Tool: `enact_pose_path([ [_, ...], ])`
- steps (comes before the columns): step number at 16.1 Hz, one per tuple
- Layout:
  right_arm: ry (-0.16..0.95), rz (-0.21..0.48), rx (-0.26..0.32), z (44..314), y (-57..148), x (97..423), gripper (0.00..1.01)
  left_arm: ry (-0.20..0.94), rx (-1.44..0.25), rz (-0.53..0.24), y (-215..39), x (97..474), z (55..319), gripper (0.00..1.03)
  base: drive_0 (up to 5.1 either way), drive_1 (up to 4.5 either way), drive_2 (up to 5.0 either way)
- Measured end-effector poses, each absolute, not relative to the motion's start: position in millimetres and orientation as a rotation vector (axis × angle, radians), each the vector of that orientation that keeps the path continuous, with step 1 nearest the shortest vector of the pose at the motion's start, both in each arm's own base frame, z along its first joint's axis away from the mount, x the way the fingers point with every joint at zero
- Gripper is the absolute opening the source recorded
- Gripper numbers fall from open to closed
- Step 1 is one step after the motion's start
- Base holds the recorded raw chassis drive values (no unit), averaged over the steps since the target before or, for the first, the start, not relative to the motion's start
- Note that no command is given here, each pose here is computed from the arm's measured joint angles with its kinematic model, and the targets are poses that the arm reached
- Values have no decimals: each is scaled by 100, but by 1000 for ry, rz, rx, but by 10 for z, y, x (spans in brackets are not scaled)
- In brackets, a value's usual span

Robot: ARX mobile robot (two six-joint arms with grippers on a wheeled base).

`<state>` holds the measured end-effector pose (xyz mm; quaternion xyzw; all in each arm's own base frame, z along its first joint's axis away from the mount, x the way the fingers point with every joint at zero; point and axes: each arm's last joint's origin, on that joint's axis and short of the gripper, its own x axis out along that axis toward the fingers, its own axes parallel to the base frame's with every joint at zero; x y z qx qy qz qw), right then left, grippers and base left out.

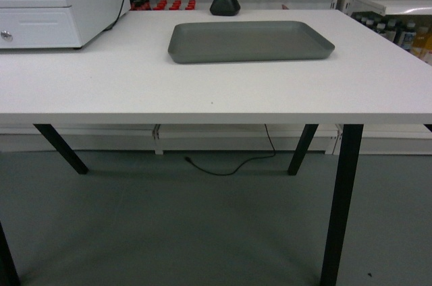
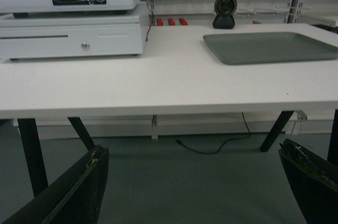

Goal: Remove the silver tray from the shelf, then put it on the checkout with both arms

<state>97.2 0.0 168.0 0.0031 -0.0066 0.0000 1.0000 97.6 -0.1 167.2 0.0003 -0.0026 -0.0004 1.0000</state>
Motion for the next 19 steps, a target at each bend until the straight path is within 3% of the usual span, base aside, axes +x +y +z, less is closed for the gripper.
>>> enact_pose_path([
  [19,-4,0,5,1671,0,972,98,2,0,0,-1,976,1666,98,-7,-441,426],
])
